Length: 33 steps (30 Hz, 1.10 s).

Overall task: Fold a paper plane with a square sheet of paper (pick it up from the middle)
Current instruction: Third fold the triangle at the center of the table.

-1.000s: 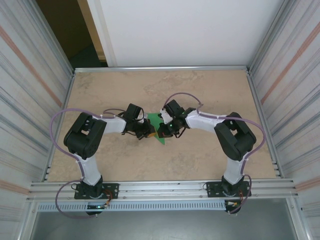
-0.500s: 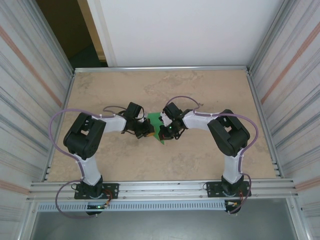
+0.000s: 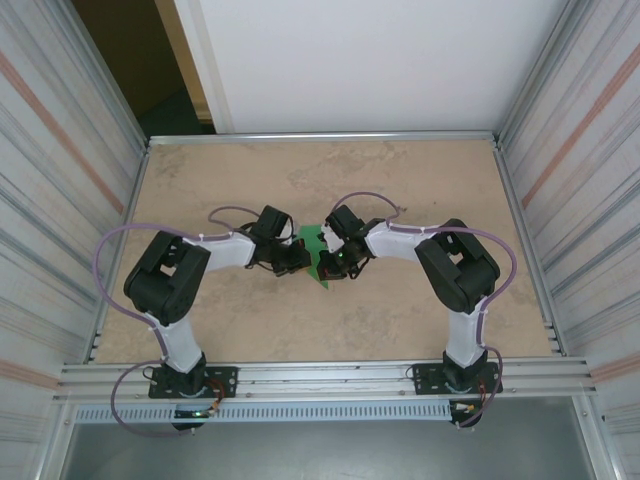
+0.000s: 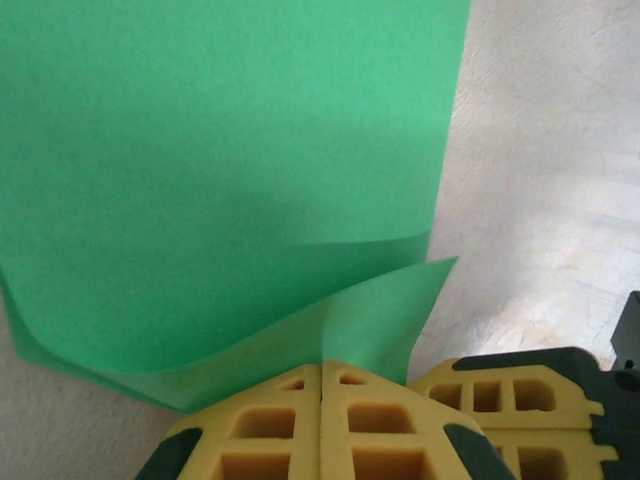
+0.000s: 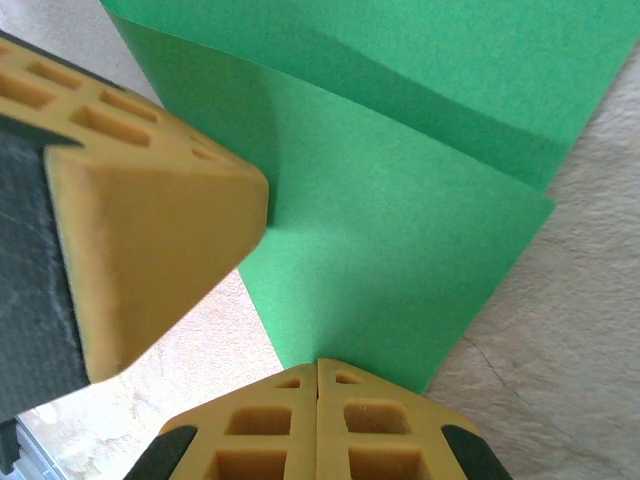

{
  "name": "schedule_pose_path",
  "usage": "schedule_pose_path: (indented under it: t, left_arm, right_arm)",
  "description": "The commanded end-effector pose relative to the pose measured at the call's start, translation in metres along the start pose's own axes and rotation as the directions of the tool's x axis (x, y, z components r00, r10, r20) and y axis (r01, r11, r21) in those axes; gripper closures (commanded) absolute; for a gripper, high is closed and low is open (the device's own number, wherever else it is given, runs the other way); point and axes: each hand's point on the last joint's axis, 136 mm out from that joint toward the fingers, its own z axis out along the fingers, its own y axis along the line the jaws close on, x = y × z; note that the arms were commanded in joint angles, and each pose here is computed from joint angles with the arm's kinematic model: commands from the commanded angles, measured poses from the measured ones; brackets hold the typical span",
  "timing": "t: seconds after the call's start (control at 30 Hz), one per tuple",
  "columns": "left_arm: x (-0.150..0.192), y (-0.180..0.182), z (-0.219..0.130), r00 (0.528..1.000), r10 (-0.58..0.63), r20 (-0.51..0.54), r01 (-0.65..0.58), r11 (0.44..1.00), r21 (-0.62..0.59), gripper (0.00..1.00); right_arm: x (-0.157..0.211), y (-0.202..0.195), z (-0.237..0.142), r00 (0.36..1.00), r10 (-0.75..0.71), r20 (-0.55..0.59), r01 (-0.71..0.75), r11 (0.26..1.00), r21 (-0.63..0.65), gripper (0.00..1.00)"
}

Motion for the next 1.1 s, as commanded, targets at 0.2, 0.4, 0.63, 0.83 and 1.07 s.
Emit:
schedule_pose_path:
  t: [0.2,0.4,0.63,0.83,1.07]
  left_arm:
    - [-0.026,0.009,-0.01,0.998,-0.016,0.057,0.022,0.994,-0.103,0.97]
    - [-0.028,0.019,-0.01,0.998,-0.043,0.051,0.051,0.984,-0.168,0.97]
    - [-0.025,0.033,-0.013,0.995,-0.071,0.064,0.082,0.976,-0.199,0.97]
    - [-0.022,0.044,-0.014,0.993,-0.093,0.069,0.106,0.972,-0.211,0.97]
    - [-0.016,0.064,-0.015,0.99,-0.125,0.072,0.139,0.96,-0.244,0.97]
  right_arm:
    - [0.018,-0.026,0.012,0.996,0.067,-0.055,-0.062,0.993,0.097,1.0]
    - [0.019,-0.027,0.013,0.996,0.076,-0.056,-0.07,0.993,0.099,1.0]
    - [0.02,-0.03,0.015,0.994,0.09,-0.062,-0.082,0.99,0.113,1.0]
    - [0.027,-0.037,0.018,0.99,0.119,-0.081,-0.105,0.983,0.152,1.0]
    - [0.035,-0.043,0.022,0.983,0.152,-0.1,-0.132,0.974,0.182,1.0]
